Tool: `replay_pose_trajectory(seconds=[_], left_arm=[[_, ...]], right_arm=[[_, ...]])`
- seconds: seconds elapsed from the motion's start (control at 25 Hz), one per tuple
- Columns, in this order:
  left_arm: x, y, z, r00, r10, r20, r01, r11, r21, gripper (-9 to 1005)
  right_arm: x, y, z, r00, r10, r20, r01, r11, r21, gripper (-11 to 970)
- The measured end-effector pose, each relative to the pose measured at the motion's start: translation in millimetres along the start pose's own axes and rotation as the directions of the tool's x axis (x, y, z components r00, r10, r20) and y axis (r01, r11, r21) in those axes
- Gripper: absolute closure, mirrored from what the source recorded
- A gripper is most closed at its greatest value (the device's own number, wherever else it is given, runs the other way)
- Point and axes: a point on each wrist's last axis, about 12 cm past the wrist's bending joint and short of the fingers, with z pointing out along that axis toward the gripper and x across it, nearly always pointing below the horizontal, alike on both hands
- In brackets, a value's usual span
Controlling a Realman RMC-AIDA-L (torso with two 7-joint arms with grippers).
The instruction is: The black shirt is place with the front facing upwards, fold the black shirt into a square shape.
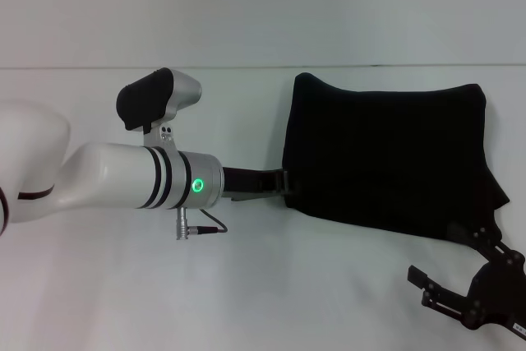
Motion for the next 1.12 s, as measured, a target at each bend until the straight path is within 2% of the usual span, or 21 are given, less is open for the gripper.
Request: replay_pose_trajectory(seconds=[0.32,0.68,0.8,1.12], left_arm=[[6,12.7,-11,0.997,-0.063,0.049,0.061,0.998,0.035,957],[21,39.8,-38,0.983,-0.153,0.101,0.146,0.987,0.07,954],[31,49.4,-49,0.979,-0.172,0.108,0.163,0.983,0.083,953],[74,72.8,-79,0.959,-0.257,0.119,0.236,0.958,0.164,951]], right_arm=[[-2,-2.1,1,1.0,-0.005,0.007,0.005,1.0,0.004,12],[-6,-6.6,6,1.0,-0.012,0.022,0.012,1.0,0.014,12],[-8,-9.8,7,0.999,-0.013,0.032,0.012,0.999,0.029,12],[-14,-19.8,12,0.998,-0.013,0.064,0.008,0.997,0.083,12]])
